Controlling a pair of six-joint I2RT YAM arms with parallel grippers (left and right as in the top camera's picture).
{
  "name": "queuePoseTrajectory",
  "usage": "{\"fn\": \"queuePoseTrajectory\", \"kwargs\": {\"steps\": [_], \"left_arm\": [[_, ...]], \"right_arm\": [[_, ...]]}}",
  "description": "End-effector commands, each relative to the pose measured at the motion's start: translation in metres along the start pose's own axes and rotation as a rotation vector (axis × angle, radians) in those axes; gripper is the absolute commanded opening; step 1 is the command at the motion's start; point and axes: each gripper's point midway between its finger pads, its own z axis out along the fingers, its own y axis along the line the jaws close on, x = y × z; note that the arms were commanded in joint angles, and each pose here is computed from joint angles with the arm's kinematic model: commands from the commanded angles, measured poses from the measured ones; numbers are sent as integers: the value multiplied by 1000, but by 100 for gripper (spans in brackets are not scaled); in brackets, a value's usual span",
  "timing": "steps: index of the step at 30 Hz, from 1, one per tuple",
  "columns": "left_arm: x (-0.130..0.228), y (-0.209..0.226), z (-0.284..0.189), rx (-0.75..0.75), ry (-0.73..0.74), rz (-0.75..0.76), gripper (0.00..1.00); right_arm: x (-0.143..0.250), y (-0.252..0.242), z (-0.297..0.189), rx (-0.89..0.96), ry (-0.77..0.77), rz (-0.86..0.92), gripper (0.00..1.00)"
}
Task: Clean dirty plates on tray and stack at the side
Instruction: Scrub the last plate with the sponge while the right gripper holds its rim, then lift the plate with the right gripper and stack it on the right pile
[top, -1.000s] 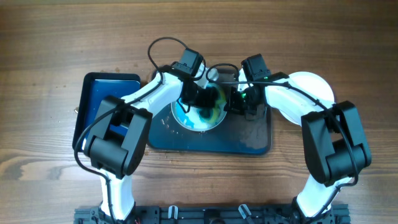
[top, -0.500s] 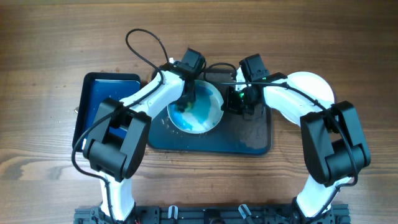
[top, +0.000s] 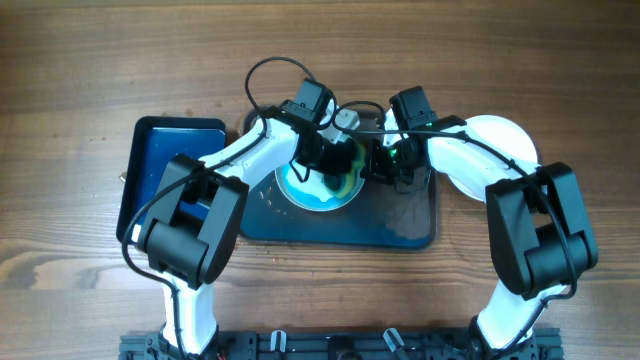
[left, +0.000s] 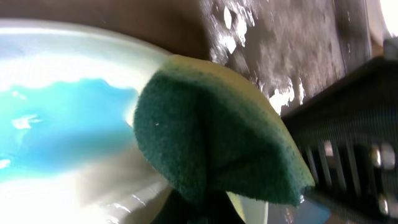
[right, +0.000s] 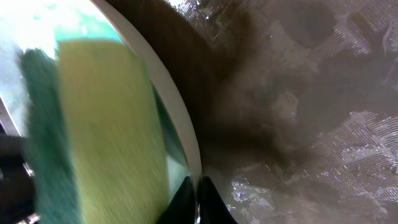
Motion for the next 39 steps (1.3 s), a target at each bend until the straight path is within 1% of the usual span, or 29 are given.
{"fn": "queuePoseTrajectory", "kwargs": {"steps": [1,3,5,7,8,10,14,16,18,20,22,23,28,31,33,35,39], "left_arm": [[-14,76,-14,-379,-117,-264,4],[-11,119,-37,-617,-188,-410,4],[-2,141,-57,-758,-197,-460,4],[8,149,-71,-834,-164,-500,4],[15,150,-81,-866,-144,-551,4],[18,145,-97,-883,-108,-608,4],[10,122,-123,-844,-55,-631,4],[3,102,-138,-775,-38,-646,4],[-6,87,-146,-686,-51,-658,4],[-14,76,-152,-589,-72,-659,4],[-17,69,-154,-495,-63,-643,4],[-17,68,-153,-476,-54,-635,4],[-14,74,-151,-474,-40,-639,4],[-19,75,-150,-470,-60,-627,4],[-24,76,-150,-465,-80,-622,4],[-26,76,-150,-464,-88,-619,4],[-26,80,-151,-486,-94,-617,4]], "right_arm": [[0,-6,3,28,-5,6,4],[0,-6,3,28,-5,6,4],[0,-7,3,29,-5,6,4],[-1,-7,3,30,-8,5,4],[-1,-7,3,30,-9,3,4],[-1,-7,3,30,-9,1,4],[-1,-6,3,29,-9,-10,4],[-2,-5,2,30,-8,-31,4],[-5,-4,-1,37,-14,-50,4],[-11,-8,-10,94,-42,-53,4],[-17,-13,-28,167,-98,-89,4],[-20,-15,-37,197,-124,-103,4],[-31,-21,-106,434,-338,-188,4],[-33,-18,-163,662,-544,-243,4],[-27,-9,-197,797,-674,-279,4],[-19,1,-223,875,-781,-291,4],[-2,26,-272,1063,-992,-368,4]]}}
